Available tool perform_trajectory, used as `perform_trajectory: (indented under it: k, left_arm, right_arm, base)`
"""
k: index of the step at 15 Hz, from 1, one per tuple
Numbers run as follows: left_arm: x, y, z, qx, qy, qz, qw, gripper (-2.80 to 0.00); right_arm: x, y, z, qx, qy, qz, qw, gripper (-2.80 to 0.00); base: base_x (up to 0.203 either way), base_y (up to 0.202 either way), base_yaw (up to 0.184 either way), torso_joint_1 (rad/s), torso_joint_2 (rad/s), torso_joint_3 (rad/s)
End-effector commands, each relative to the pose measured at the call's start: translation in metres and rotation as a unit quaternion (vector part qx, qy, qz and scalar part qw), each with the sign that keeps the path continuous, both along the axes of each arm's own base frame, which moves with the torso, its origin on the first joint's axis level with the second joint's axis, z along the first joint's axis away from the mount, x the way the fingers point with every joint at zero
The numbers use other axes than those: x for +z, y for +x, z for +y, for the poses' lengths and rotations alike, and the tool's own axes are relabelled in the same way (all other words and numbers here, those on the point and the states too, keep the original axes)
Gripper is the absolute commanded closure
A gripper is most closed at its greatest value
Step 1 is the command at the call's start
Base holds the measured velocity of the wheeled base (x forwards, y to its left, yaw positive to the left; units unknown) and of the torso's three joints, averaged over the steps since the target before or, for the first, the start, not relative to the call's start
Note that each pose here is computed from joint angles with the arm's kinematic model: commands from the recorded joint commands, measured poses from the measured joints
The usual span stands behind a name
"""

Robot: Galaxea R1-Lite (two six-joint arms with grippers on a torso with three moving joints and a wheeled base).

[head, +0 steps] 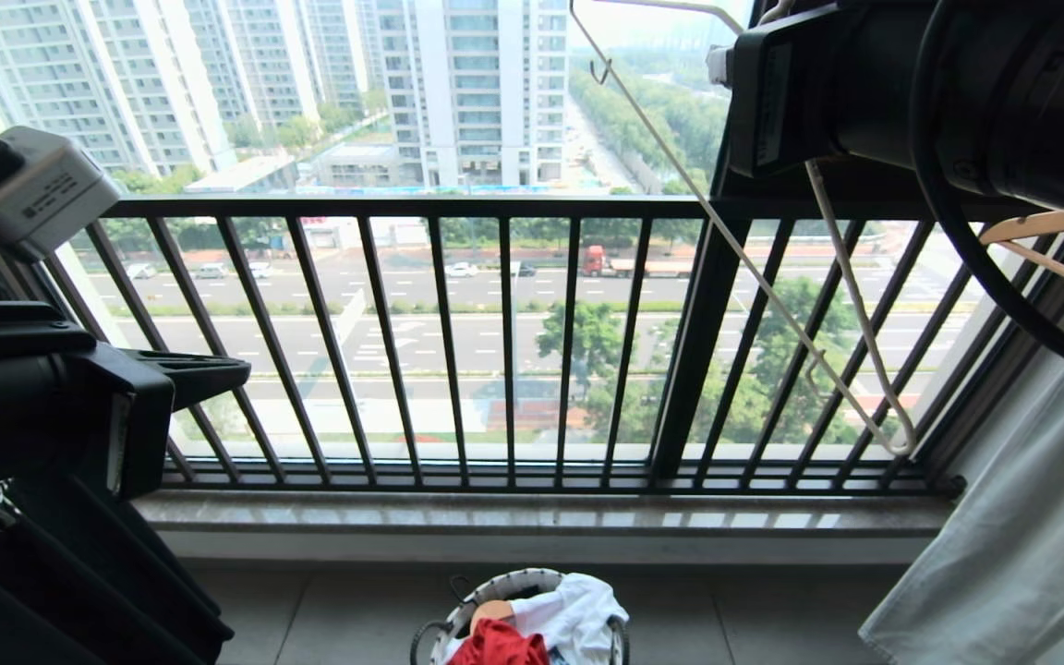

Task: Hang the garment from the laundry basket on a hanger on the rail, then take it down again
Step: Hang the clothes rack on the clothesline

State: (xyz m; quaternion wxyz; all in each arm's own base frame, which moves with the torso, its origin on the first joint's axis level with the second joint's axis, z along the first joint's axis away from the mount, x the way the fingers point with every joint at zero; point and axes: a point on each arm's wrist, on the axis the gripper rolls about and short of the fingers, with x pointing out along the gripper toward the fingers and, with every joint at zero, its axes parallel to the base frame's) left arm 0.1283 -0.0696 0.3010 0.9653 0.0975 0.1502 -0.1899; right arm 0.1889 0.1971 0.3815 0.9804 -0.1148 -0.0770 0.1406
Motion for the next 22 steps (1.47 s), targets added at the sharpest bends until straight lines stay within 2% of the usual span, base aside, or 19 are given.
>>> perform_trajectory:
  k: [1, 10, 13, 22]
  left_arm:
    - [0.001, -0.003, 0.002, 0.0, 0.0, -0.005, 1.0, 0.0]
    - [0.003, -0.008, 0.005, -0.003, 0.002, -0.015, 0.9999, 0.0]
    - [0.003, -0.008, 0.004, -0.004, 0.002, -0.015, 0.9999, 0.0]
    - [0.004, -0.012, 0.003, -0.015, 0.001, -0.017, 0.9997, 0.0]
  right_arm:
    - [-0.006, 0.009, 0.01, -0.004, -0.022, 0.014, 1.0, 0.0]
    - [0.017, 0.033, 0.017, -0.037, -0.086, 0.044, 0.995, 0.0]
    - [0.008, 0.043, 0.028, -0.036, -0.127, 0.064, 0.989, 0.0]
    - [-0.003, 0.052, 0.038, -0.037, -0.146, 0.072, 0.986, 0.0]
  base:
    - [0.0, 0.0, 0.0, 0.0, 0.0, 0.0]
    - [0.0, 0.0, 0.0, 0.0, 0.0, 0.0]
    - [0.0, 0.0, 0.0, 0.0, 0.0, 0.0]
    - [0.0, 0.0, 0.0, 0.0, 0.0, 0.0]
